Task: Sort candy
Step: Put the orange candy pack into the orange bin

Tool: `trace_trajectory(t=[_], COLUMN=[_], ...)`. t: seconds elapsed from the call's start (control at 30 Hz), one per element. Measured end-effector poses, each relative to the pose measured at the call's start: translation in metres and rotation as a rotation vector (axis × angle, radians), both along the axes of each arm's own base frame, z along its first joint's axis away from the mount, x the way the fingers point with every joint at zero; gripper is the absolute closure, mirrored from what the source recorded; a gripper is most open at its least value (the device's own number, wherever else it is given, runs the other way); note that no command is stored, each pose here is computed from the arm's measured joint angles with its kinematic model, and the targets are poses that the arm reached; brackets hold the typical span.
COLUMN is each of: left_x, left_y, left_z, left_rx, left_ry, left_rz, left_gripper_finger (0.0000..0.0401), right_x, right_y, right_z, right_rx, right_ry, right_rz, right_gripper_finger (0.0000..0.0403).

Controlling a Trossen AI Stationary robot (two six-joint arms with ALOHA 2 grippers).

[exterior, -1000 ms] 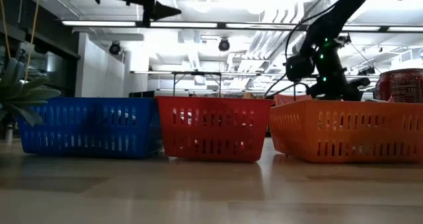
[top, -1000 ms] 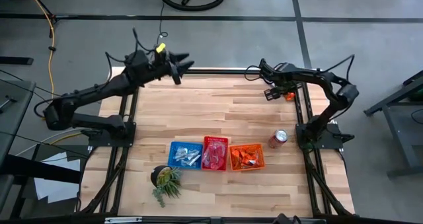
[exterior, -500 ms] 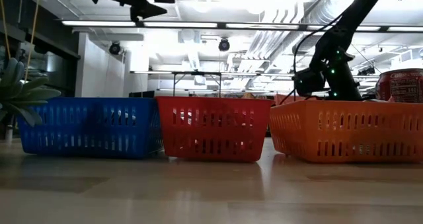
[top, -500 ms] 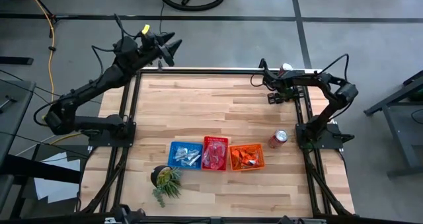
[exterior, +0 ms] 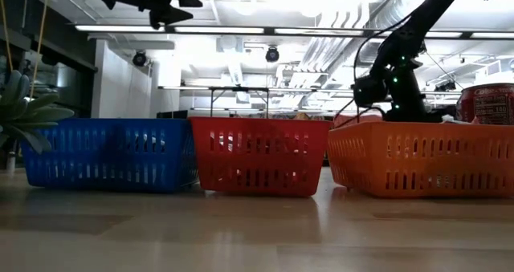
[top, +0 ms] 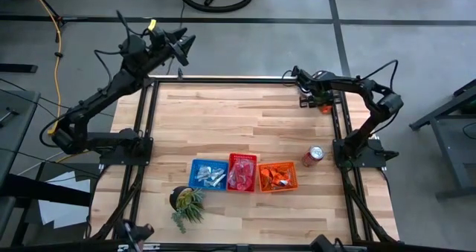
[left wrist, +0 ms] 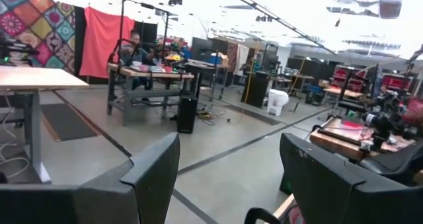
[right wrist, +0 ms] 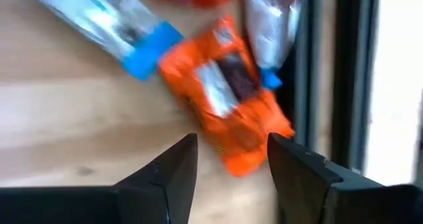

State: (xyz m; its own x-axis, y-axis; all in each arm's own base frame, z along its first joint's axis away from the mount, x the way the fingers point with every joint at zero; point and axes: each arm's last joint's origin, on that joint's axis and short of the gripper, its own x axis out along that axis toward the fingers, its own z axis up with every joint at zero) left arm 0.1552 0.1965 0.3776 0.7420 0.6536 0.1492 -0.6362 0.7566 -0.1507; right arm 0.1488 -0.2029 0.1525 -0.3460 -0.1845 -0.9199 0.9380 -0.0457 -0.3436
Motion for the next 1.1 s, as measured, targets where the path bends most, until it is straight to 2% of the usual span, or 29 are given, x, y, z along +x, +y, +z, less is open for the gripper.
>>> trace_trajectory(t=[0.27,0.4,0.6,0.73,0.9,1.1], left_x=[-0.004,-0.004,-0.003,-0.003,-0.002,-0.003], left_y=[0.003,0.003,0.003,0.002,0.001,0.001], left_z=[0.000,0.000,0.000,0.000,0.000,0.002], left_rx=[-0.004,-0.017,-0.024,-0.039,-0.033,-0.017], left_ry=[-0.003,-0.014,-0.021,-0.034,-0.026,-0.033], left_rz=[0.017,0.014,0.012,-0.001,-0.044,-0.044], left_gripper_finger=[0.0153,0.0153,0.0153,0.0153,0.0153,0.0153], right_x=[0.002,0.005,0.012,0.013,0.015,0.030], right_y=[-0.004,-0.006,-0.006,-0.004,-0.001,0.017], right_z=[-0.002,-0.012,-0.024,-0.025,-0.026,-0.025], right_rx=[-0.039,-0.040,-0.012,0.027,0.094,0.192], right_ry=[-0.031,-0.055,-0.019,-0.030,-0.043,-0.077], right_rz=[-0.053,-0.146,-0.112,-0.060,0.016,0.148], right_gripper_finger=[0.0226,0.0226,0.0236,0.0285,0.0387,0.0400])
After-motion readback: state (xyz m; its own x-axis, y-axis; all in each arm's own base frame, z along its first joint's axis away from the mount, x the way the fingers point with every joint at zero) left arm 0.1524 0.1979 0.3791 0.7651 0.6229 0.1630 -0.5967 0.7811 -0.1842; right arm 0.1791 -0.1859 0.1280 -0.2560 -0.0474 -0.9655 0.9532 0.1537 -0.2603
